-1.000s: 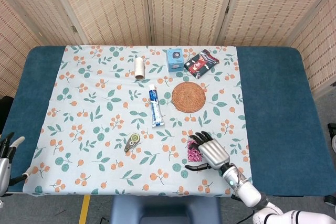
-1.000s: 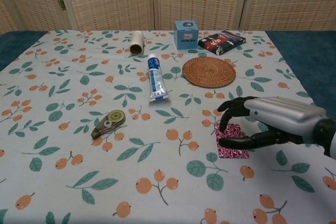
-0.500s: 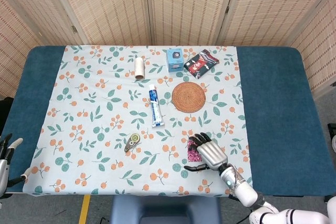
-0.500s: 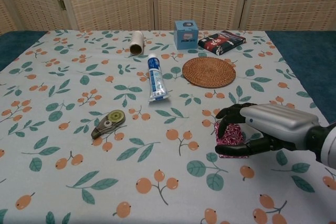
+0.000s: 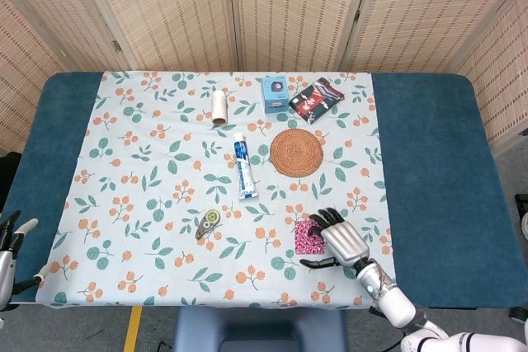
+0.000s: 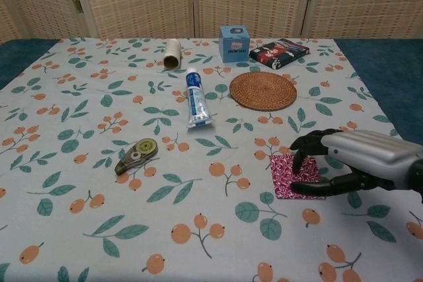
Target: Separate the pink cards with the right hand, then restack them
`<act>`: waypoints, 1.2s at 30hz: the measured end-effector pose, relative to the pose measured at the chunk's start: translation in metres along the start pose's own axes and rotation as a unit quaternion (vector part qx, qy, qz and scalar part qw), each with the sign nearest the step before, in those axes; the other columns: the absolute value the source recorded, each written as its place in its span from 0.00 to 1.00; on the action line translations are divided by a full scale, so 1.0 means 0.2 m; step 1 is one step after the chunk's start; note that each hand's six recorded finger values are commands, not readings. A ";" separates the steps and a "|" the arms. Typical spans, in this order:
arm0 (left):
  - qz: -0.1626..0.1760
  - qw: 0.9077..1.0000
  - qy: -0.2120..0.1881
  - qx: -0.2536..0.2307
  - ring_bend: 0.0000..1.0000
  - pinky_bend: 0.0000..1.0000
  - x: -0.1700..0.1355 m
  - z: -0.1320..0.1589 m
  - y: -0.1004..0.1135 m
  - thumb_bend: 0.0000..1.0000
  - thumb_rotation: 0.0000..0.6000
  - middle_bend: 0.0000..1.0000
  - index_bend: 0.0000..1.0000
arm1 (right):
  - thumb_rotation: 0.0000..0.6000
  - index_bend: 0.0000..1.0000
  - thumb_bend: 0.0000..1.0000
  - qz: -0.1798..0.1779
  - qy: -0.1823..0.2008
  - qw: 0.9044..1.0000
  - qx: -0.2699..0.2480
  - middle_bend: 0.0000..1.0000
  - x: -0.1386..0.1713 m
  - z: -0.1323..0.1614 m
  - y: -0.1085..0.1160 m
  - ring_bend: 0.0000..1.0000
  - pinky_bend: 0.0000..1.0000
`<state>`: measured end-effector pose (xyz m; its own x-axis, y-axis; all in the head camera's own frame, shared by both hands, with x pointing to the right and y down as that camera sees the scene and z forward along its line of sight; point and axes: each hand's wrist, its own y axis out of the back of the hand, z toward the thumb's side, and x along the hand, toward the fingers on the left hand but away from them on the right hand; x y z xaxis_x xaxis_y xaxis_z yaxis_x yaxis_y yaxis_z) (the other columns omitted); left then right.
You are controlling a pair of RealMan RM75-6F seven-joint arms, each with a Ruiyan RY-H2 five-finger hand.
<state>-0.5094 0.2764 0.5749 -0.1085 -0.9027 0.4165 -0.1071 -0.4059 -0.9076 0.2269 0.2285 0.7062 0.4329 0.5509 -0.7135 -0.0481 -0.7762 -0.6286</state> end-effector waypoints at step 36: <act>0.002 1.000 0.008 -0.002 0.12 0.00 -0.03 -0.04 0.00 0.26 1.00 0.06 0.22 | 0.11 0.31 0.18 0.004 0.013 1.000 0.022 0.15 -0.02 0.06 -0.01 0.00 0.00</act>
<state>-0.5158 0.2827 0.5719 -0.1254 -0.9018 0.4136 -0.1096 -0.4018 -0.9092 0.2156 0.2318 0.7065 0.4560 0.5360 -0.7104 -0.0912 -0.7659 -0.6365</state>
